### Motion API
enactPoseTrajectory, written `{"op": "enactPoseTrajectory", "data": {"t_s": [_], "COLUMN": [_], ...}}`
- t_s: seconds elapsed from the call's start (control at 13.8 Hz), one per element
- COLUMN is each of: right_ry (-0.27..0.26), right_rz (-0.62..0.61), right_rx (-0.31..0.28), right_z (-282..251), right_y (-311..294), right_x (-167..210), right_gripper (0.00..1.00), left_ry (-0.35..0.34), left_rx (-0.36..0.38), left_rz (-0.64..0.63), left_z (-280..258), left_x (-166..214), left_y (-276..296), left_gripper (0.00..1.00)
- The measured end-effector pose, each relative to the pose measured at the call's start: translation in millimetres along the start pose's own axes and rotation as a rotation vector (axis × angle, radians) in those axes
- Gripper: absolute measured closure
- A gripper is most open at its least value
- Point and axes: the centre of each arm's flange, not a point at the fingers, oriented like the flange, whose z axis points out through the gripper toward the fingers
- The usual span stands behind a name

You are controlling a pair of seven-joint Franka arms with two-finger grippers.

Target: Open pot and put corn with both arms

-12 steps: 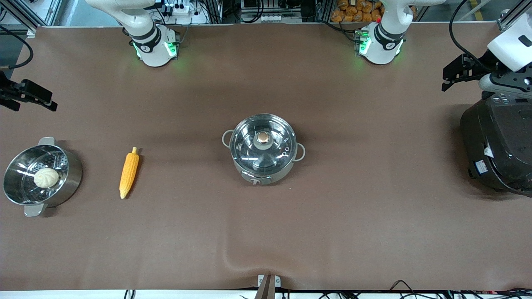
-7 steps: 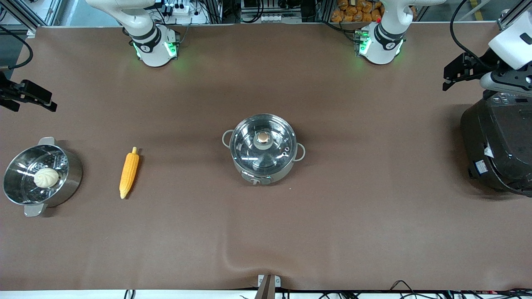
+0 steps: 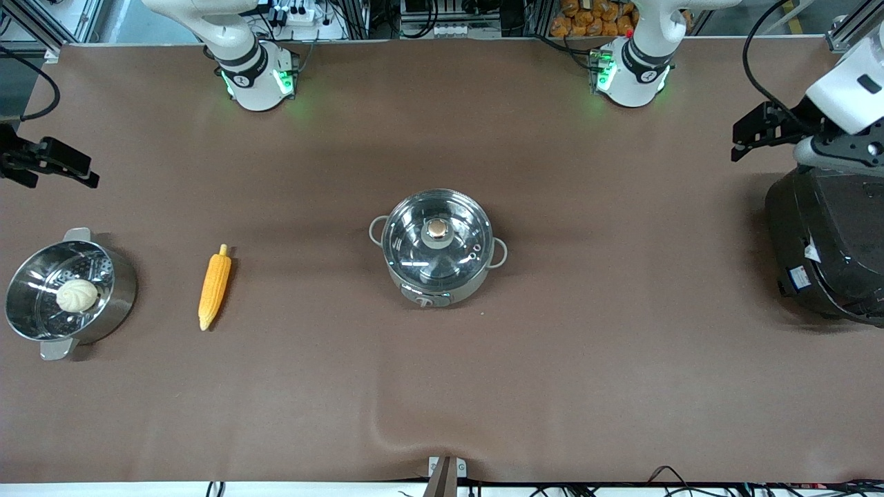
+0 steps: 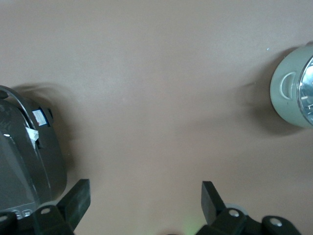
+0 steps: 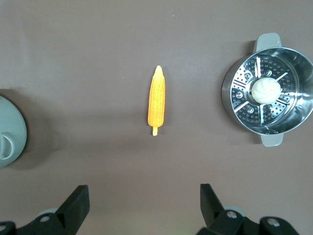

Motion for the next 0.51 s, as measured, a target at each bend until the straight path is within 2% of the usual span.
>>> {"op": "enactPoseTrajectory", "data": {"t_s": [0.29, 0.36, 0.51], "right_ry": [0.033, 0.032, -0.006], "right_rz": [-0.005, -0.005, -0.006], "right_rx": [-0.004, -0.004, -0.006], "right_z": [50, 70, 113], "right_y": [-3, -3, -4], "right_x": [20, 24, 29], "right_gripper": [0.0, 0.0, 0.0], "left_ry": [-0.078, -0.096, -0.11], "left_rx": [0.005, 0.01, 0.022], "left_rz": [-0.118, -0.131, -0.165], "left_z": [47, 60, 86], "left_x": [36, 44, 58], "left_y": [62, 88, 144], "left_gripper": [0.0, 0.0, 0.0]}}
